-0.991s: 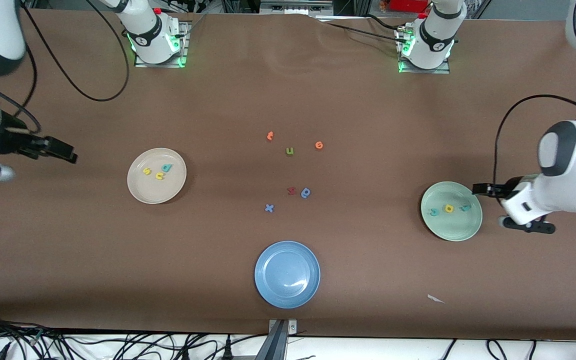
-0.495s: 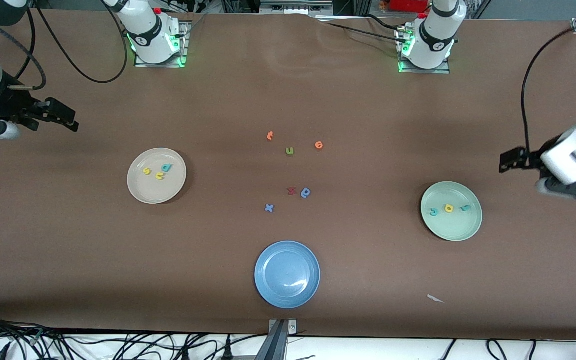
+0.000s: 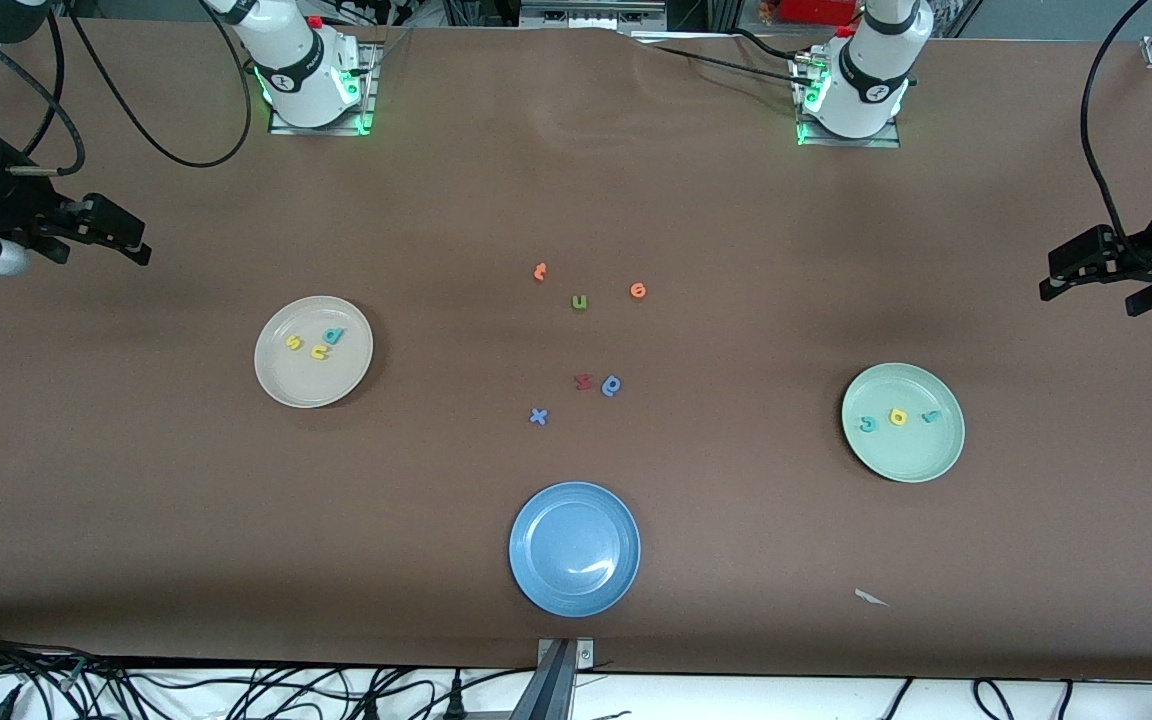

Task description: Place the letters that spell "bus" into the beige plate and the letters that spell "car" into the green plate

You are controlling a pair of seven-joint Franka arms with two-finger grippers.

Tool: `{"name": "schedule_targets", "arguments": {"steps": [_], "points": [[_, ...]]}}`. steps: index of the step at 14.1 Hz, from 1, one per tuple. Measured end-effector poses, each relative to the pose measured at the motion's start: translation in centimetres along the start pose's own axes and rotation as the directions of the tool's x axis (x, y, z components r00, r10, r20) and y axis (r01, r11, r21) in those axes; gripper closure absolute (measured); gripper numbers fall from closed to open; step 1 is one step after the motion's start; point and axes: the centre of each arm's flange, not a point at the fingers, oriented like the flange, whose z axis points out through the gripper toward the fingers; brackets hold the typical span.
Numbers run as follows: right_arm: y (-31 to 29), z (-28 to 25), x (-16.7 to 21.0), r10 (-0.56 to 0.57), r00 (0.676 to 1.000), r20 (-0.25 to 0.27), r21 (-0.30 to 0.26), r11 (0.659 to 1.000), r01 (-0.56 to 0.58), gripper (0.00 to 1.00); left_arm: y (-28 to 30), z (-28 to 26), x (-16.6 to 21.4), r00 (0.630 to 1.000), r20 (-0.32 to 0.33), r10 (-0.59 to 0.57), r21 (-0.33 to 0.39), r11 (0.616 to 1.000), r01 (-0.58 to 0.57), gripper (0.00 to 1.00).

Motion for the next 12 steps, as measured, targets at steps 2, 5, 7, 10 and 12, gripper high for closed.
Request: {"name": "schedule_targets", "arguments": {"steps": [2,5,7,10,12], "points": [[0.1,0.3,0.1,0.0,1.0,0.006,0.0,1.0,0.0,0.0,0.4,-0.1,0.0,1.0,-0.003,0.007,0.002,1.0,-0.007,0.0],[0.2,1.0,0.4,0.0,1.0,0.019,0.0,1.0,0.0,0.0,1.0,-0.6,-0.1,1.0,-0.01,0.019,0.004,1.0,-0.018,0.0],[0.2,1.1,0.5,0.0,1.0,0.021,0.0,1.0,0.0,0.0,1.6,-0.7,-0.1,0.999,-0.01,0.03,0.012,0.999,-0.03,0.0],[0.1,0.9,0.5,-0.002,1.0,0.02,0.0,1.0,0.002,0.0,1.7,-0.2,-0.1,0.999,0.003,0.035,0.023,0.999,-0.035,0.0],[0.0,0.9,0.5,-0.004,1.0,0.02,0.0,1.0,0.004,0.0,1.7,0.3,-0.2,0.999,0.01,0.035,0.022,0.999,-0.035,0.0]]}}
